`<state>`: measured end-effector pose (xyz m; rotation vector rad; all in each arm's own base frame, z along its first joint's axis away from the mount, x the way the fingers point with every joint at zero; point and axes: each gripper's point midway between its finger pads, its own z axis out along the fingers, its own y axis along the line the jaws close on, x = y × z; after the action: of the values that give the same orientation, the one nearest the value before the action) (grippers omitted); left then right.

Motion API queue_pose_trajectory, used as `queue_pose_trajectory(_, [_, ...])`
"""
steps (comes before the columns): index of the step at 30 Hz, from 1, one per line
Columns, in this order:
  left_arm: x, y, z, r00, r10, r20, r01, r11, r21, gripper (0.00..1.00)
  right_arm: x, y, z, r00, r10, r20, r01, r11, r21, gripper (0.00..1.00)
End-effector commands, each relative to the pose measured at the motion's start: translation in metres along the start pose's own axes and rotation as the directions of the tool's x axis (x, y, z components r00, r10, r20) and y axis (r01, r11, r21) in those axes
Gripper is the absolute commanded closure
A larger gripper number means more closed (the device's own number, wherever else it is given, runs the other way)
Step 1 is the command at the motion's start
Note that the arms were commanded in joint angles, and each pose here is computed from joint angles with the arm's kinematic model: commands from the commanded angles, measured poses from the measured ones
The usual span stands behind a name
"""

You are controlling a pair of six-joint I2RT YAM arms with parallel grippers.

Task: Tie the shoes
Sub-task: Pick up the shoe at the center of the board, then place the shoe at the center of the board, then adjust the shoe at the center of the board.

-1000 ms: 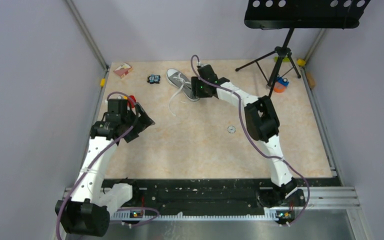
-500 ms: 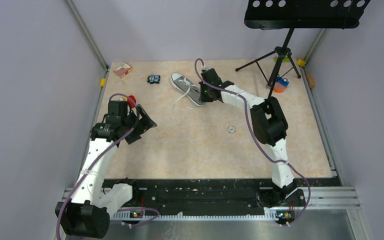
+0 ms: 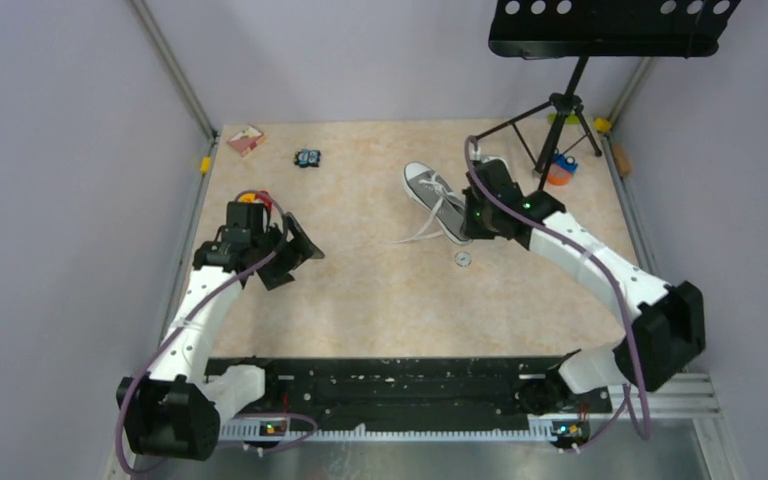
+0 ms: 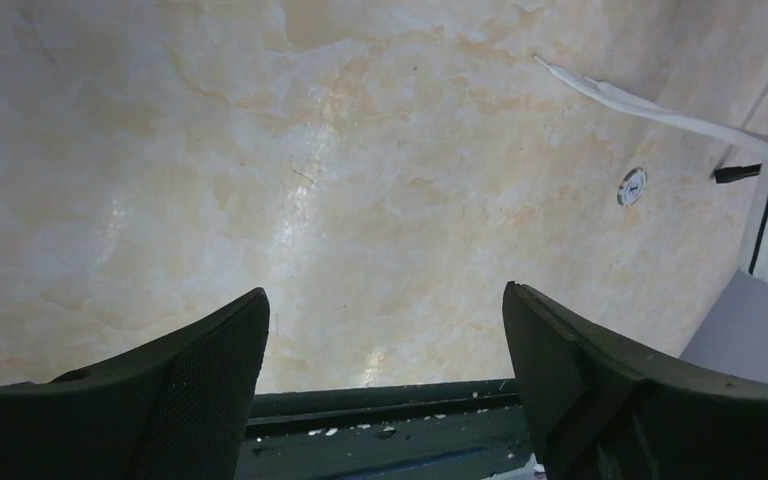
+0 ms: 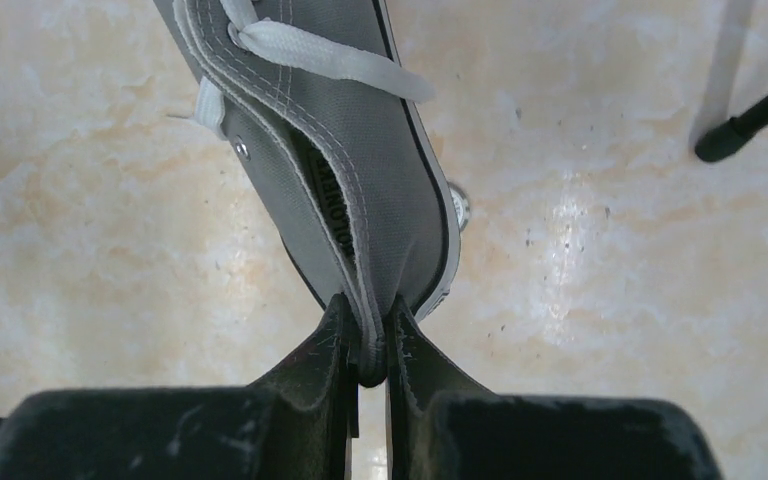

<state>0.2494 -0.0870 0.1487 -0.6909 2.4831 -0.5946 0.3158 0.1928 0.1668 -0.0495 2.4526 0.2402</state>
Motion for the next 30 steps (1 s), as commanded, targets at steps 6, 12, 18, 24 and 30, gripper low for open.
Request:
queue_pose_trajectory(6, [-0.002, -0.008, 0.006, 0.999, 0.033, -0.024, -0.032, 0.999, 0.043, 0.11, 0.018, 0.082, -0.032, 0.976, 0.216, 0.036, -0.201, 0.949, -0.245, 1.00])
queue_pose_trajectory(12, [-0.003, -0.010, 0.004, 1.000, 0.028, -0.008, -0.028, 0.998, 0.053, 0.11, 0.073, 0.132, -0.008, 0.939, 0.320, -0.126, -0.344, 0.876, -0.339, 0.97])
queue_pose_trajectory(18, [0.003, -0.009, 0.006, 0.999, 0.034, -0.033, -0.032, 0.998, 0.061, 0.11, 0.076, 0.110, -0.011, 0.961, 0.266, -0.073, -0.276, 0.913, -0.300, 0.19])
queue_pose_trajectory(24, [0.016, -0.032, 0.020, 0.997, 0.060, -0.051, -0.054, 0.993, 0.107, 0.17, 0.032, 0.034, 0.000, 0.936, 0.347, 0.058, -0.332, 0.925, -0.183, 0.35])
queue_pose_trajectory(30, [0.047, -0.075, 0.049, 0.983, 0.132, -0.131, -0.108, 0.978, 0.181, 0.21, 0.011, 0.009, 0.039, 0.978, 0.194, 0.074, -0.188, 0.979, -0.077, 0.41])
